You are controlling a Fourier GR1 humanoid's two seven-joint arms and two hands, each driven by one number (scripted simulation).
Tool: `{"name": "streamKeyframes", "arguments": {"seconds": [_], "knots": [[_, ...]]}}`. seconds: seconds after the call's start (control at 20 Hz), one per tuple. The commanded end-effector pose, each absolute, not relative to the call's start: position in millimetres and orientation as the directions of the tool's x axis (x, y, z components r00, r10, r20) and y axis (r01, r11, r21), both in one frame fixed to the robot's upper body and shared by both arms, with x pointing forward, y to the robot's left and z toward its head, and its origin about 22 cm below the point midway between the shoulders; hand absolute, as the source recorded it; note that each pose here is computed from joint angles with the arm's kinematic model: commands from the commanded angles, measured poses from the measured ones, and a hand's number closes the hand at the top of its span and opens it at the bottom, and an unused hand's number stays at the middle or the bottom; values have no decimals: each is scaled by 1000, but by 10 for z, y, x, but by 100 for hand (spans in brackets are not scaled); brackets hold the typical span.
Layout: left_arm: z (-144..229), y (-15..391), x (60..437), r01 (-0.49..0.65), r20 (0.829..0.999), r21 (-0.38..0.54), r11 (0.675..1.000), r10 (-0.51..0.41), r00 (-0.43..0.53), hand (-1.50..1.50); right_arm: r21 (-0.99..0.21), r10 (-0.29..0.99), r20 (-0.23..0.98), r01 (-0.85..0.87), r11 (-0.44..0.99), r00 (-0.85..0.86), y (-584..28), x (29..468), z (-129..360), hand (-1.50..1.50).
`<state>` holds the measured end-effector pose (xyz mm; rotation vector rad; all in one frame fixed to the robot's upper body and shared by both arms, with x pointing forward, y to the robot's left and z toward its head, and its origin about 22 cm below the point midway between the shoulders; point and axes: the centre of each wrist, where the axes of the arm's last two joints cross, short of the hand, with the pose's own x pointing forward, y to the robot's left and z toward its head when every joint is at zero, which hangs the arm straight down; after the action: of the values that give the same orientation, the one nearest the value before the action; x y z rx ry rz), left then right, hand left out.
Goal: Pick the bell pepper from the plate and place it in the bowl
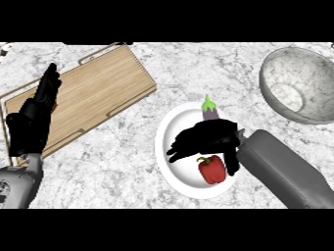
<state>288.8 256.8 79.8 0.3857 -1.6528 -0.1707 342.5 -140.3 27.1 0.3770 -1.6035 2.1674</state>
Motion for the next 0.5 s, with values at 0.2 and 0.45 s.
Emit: {"name": "streamKeyframes", "arguments": {"seconds": [0.2,0.45], "knots": [[735,2724,2920,-141,938,325,935,-337,-78,0,-882,31,412,-407,-236,-911,-1240,3393,87,150],[782,2553,3074,-153,934,339,928,-352,-67,0,-868,19,453,-445,-220,-891,-1211,3367,144,150]]}}
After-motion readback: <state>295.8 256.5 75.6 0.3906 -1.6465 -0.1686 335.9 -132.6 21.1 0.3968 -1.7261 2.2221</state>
